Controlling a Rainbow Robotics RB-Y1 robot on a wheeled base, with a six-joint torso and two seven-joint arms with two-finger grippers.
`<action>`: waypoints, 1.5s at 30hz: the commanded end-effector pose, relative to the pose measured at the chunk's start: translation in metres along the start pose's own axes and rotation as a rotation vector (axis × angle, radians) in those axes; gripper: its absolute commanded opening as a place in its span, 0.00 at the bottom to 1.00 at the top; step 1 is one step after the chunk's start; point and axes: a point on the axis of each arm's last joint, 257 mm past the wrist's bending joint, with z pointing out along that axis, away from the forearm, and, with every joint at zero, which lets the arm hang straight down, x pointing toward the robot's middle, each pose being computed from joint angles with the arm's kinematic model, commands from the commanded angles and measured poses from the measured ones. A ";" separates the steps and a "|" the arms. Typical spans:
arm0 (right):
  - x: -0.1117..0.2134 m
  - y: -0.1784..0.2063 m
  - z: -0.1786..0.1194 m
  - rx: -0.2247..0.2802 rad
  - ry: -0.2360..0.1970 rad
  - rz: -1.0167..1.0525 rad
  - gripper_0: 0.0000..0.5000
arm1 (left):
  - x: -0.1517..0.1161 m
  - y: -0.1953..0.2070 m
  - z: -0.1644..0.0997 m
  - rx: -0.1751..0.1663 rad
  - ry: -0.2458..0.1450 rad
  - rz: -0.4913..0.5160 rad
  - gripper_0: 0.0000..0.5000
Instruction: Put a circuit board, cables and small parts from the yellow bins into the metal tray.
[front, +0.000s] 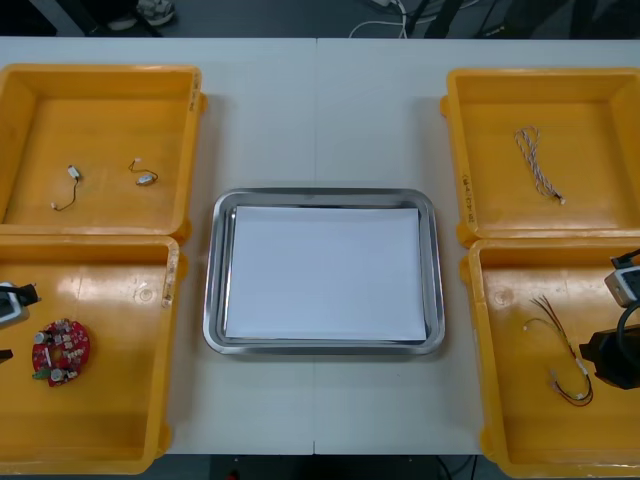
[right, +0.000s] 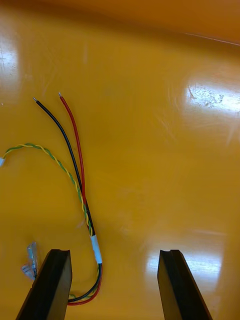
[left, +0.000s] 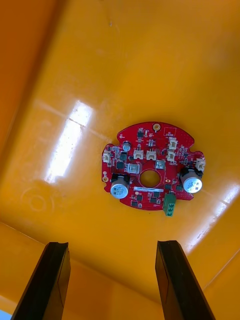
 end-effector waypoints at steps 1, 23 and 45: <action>0.015 0.007 0.009 -0.018 0.021 -0.054 1.00 | 0.019 -0.008 0.003 0.022 0.049 0.093 1.00; 0.028 0.013 0.025 -0.056 0.033 0.001 1.00 | 0.035 -0.033 0.040 0.083 0.029 0.100 1.00; 0.033 0.022 0.041 -0.090 0.017 0.037 1.00 | 0.036 -0.046 0.061 0.123 0.025 0.103 1.00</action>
